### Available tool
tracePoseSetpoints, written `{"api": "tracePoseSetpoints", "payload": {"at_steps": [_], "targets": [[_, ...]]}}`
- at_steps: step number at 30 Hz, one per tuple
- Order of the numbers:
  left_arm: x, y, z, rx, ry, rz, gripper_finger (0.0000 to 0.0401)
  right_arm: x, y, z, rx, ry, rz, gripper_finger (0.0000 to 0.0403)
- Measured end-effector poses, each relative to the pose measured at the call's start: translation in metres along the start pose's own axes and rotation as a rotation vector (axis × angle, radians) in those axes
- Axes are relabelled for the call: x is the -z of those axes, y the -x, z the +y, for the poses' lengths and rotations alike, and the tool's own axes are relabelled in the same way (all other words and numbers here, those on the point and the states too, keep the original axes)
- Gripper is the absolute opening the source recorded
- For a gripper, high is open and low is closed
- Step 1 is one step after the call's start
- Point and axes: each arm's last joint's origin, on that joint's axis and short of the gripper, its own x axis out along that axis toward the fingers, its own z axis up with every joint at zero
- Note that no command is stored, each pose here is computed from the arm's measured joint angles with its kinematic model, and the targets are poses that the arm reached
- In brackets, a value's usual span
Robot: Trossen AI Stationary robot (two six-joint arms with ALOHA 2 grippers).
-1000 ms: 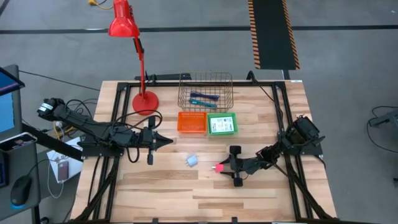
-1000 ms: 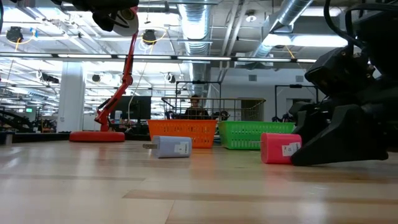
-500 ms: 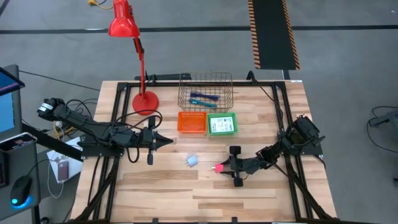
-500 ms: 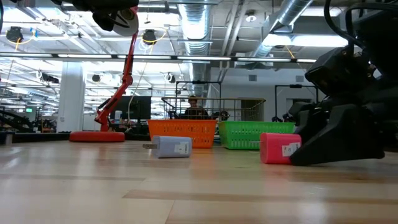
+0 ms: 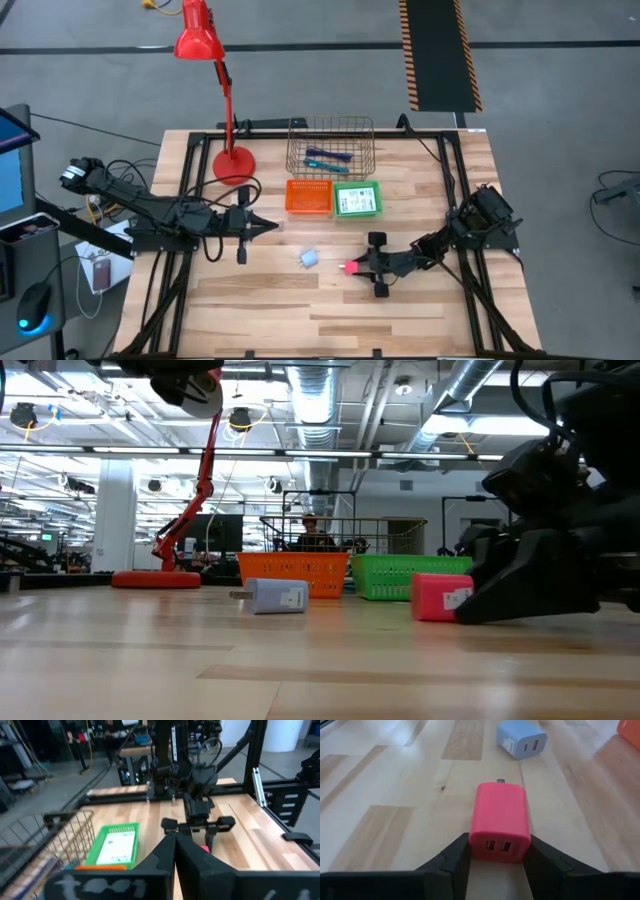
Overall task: Pick and place items into bin
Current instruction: Put the pink charger adapter into the orange bin
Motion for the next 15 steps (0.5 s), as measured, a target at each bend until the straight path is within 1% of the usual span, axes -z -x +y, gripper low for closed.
{"api": "tracePoseSetpoints", "payload": {"at_steps": [6,10,13,15], "targets": [[-0.006,0.000,0.000,-0.004,-0.014,-0.054,0.0000,-0.004,-0.001,-0.003,0.005,0.007,-0.033,0.0143],[-0.008,0.000,0.000,-0.007,-0.045,-0.080,0.0000,-0.009,-0.002,-0.004,0.003,0.031,-0.080,0.0151],[-0.010,0.000,0.001,-0.010,-0.063,-0.096,0.0000,-0.014,-0.002,-0.007,0.007,0.046,-0.118,0.0143],[-0.012,0.001,0.001,-0.006,-0.055,-0.120,0.0000,-0.017,-0.004,-0.009,0.016,0.054,-0.140,0.0142]]}}
